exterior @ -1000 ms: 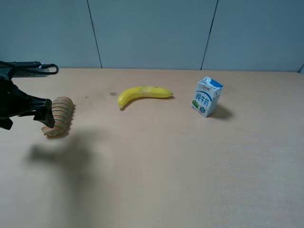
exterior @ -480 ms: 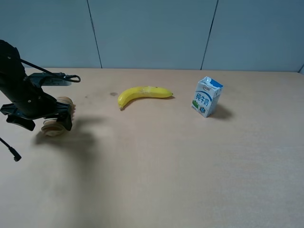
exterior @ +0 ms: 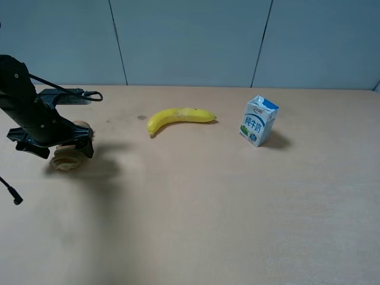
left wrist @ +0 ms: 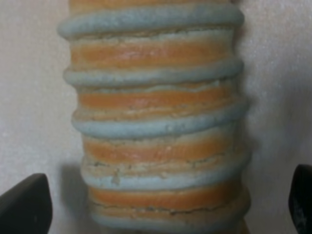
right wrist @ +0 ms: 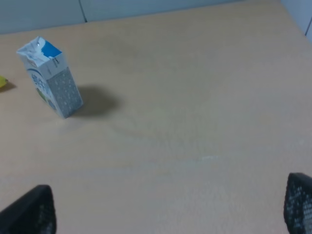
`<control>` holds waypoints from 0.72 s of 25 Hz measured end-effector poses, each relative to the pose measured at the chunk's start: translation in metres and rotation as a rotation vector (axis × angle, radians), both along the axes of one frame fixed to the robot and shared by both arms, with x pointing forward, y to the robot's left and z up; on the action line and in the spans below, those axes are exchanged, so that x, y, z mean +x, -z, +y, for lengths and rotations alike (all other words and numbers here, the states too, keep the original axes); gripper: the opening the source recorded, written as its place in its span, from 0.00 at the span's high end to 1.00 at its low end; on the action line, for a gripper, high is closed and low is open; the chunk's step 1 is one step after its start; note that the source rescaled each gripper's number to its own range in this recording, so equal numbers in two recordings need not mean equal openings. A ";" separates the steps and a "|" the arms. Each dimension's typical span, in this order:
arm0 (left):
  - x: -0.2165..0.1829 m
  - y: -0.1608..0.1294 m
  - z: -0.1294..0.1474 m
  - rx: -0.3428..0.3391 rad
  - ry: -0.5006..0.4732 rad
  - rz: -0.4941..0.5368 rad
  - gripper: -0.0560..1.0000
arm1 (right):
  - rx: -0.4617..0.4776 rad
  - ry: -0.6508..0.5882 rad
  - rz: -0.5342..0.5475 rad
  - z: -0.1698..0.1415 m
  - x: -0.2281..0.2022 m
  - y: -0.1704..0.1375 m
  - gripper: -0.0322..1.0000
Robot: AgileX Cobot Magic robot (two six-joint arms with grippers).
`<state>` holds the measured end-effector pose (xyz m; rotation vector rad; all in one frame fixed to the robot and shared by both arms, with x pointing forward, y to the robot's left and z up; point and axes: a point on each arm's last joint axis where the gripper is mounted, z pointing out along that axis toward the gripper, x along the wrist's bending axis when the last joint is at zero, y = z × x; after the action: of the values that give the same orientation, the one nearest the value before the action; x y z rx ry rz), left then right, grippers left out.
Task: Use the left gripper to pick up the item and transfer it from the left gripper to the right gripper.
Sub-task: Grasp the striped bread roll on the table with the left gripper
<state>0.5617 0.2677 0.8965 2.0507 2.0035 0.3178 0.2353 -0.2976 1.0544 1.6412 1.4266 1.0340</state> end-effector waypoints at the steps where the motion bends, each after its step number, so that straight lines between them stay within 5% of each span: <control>1: 0.000 0.000 0.000 -0.003 -0.009 0.000 0.04 | 0.000 0.000 0.000 0.000 0.000 0.000 0.00; 14: 0.000 0.007 0.000 -0.008 -0.028 0.017 0.12 | 0.000 0.000 0.000 0.000 0.000 0.000 0.00; 18: -0.001 0.007 0.000 -0.005 -0.028 0.035 0.33 | 0.000 0.000 0.000 0.000 0.000 0.000 0.00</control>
<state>0.5606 0.2678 0.8891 2.0406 2.0526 0.2834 0.2353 -0.2976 1.0544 1.6412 1.4266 1.0340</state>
